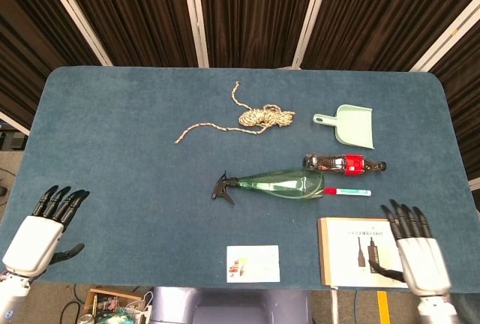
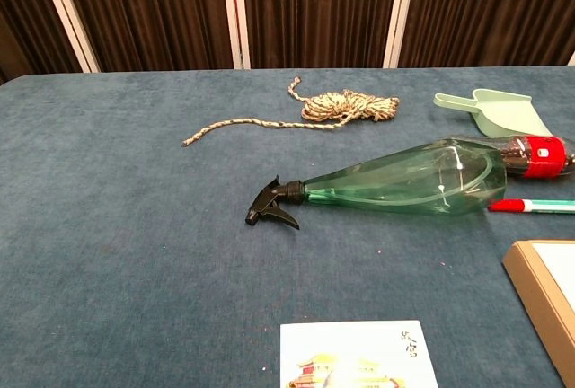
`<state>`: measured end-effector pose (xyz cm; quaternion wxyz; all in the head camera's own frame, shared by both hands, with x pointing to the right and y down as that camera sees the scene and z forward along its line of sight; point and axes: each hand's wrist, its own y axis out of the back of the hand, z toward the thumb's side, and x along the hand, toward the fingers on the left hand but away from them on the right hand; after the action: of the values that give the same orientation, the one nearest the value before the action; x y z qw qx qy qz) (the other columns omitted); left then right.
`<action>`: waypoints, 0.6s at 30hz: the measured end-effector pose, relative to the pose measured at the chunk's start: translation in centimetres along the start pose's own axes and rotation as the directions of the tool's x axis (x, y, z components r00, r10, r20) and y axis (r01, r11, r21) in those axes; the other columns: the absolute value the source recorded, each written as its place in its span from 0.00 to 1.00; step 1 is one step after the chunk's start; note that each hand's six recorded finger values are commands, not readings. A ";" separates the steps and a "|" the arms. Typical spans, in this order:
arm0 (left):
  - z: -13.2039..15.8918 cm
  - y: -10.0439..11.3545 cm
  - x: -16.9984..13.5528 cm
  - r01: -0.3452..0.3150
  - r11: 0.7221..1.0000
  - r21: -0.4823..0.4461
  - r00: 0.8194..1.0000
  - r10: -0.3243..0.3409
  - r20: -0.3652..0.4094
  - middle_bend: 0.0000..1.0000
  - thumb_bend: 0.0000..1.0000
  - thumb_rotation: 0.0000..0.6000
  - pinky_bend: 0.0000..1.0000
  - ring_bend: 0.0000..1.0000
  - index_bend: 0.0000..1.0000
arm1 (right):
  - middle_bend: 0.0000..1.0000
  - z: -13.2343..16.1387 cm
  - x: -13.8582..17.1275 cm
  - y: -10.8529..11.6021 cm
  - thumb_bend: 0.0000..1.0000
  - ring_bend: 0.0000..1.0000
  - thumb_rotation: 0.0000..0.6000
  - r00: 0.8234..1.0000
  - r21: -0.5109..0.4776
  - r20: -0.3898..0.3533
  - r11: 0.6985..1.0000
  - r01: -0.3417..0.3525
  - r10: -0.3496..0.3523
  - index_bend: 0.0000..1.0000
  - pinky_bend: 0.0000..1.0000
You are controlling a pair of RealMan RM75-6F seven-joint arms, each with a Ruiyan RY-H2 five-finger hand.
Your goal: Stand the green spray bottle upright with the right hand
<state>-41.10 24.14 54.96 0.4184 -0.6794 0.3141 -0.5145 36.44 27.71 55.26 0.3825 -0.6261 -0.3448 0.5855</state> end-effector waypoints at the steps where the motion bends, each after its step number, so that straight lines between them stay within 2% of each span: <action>1: -0.1 -0.1 0.1 0.002 1.000 0.003 1.000 -0.002 -0.008 0.09 0.03 1.00 0.00 0.05 0.06 | 0.00 1.0 -0.4 -0.2 0.15 0.00 1.00 1.000 0.022 -0.013 1.000 0.001 0.000 0.00 0.00; 9: -0.7 -0.6 0.8 0.025 1.000 0.006 0.998 -0.025 -0.054 0.09 0.03 1.00 0.00 0.05 0.06 | 0.00 7.6 -2.9 -0.6 0.15 0.00 1.00 0.996 0.187 -0.090 0.982 0.024 -0.007 0.00 0.00; 12: -1.5 -0.8 1.1 0.039 0.999 -0.007 0.995 -0.039 -0.087 0.09 0.03 1.00 0.00 0.05 0.06 | 0.00 9.9 -4.0 -1.0 0.15 0.00 1.00 0.994 0.244 -0.111 0.970 0.018 0.009 0.00 0.00; 18: -3.3 -0.3 1.8 0.026 0.999 -0.024 0.987 -0.030 -0.157 0.09 0.03 1.00 0.00 0.05 0.06 | 0.00 14.1 -6.2 -2.3 0.15 0.00 1.00 0.988 0.337 -0.142 0.941 -0.012 0.064 0.00 0.00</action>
<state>-43.82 21.89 56.37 0.3774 -0.6455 0.3422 -0.5690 21.97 24.41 59.91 0.4969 -0.6011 -0.1980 0.5937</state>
